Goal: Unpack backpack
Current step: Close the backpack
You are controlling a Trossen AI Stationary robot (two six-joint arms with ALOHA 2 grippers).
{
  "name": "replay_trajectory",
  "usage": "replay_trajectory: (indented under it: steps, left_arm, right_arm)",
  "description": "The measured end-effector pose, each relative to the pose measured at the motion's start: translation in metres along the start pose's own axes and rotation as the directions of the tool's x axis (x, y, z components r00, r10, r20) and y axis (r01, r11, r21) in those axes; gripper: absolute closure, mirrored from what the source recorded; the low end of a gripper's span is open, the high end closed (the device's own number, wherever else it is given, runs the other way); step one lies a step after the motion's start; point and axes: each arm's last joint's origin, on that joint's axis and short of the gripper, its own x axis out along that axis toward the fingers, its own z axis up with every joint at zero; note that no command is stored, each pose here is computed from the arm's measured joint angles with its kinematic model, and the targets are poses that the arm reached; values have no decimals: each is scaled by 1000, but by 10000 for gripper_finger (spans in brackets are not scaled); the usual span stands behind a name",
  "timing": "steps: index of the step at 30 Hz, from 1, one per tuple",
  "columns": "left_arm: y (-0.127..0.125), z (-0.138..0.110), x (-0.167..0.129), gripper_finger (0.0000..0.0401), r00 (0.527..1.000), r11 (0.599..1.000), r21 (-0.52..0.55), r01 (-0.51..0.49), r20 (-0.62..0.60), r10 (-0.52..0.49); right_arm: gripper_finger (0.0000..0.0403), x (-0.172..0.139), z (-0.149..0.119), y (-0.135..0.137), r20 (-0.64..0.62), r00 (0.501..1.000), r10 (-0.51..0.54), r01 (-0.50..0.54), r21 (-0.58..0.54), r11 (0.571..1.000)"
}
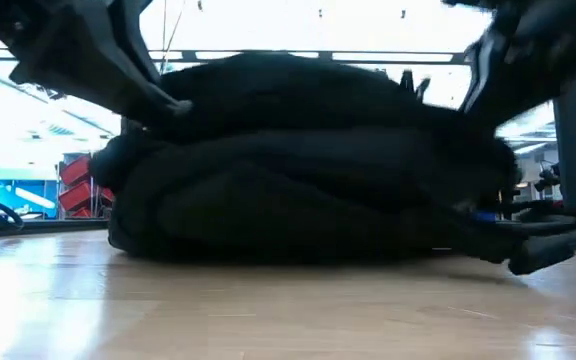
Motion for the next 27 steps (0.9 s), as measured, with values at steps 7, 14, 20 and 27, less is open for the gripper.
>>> replay_trajectory:
  steps: [7,14,20,27]
  left_arm:
    - [5,10,9,401,999,1000,5,25,37,-25]
    - [6,12,10,401,999,999,-8,31,45,-31]
    - [6,12,11,401,999,999,-7,33,43,-33]
    - [6,12,10,401,998,999,-8,35,44,-35]
  right_arm:
    - [395,-22,7,12,105,990,93,-89,-39,995]
    - [318,-9,2,7,48,995,87,-85,-42,995]
    - [194,-5,7,3,39,993,110,-109,-17,994]
    - [118,-31,18,11,194,955,227,-223,-39,974]
